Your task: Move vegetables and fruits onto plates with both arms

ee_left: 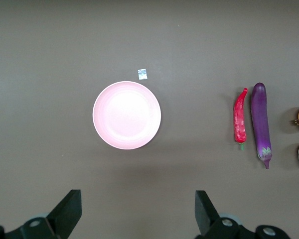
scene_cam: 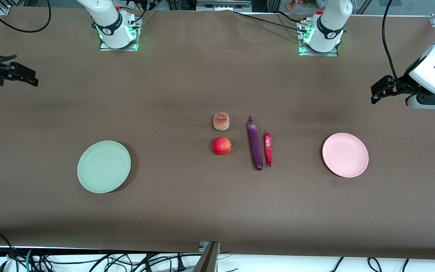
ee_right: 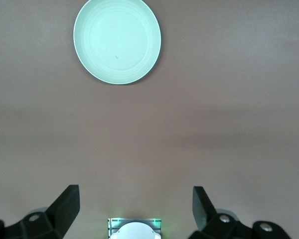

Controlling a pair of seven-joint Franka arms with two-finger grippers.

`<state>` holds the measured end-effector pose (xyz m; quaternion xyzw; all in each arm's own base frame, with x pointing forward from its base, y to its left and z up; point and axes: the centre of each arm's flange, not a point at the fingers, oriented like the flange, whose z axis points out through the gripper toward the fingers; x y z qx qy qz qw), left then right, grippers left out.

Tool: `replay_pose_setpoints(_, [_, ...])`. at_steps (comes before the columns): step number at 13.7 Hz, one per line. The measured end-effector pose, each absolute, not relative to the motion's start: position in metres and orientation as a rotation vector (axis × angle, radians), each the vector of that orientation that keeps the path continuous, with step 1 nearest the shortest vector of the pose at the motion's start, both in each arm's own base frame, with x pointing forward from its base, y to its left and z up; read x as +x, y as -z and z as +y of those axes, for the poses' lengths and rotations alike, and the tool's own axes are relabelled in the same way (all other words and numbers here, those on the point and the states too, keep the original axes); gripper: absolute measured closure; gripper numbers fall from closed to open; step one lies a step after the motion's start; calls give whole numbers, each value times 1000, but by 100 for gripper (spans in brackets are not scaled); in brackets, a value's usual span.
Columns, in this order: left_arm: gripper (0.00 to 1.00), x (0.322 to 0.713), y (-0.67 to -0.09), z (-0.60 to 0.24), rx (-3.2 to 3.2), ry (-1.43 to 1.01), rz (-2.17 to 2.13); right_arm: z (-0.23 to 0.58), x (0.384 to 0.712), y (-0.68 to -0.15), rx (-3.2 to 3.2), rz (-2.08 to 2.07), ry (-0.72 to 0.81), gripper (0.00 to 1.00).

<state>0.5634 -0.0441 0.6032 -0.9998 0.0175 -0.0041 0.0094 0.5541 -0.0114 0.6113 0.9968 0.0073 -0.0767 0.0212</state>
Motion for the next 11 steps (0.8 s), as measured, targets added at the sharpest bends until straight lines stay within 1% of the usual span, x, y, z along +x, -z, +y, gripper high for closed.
replay_pose_setpoints(11, [0,563,-603,-44,-3122,0,55,-16,554,-611,3090,8,237,0])
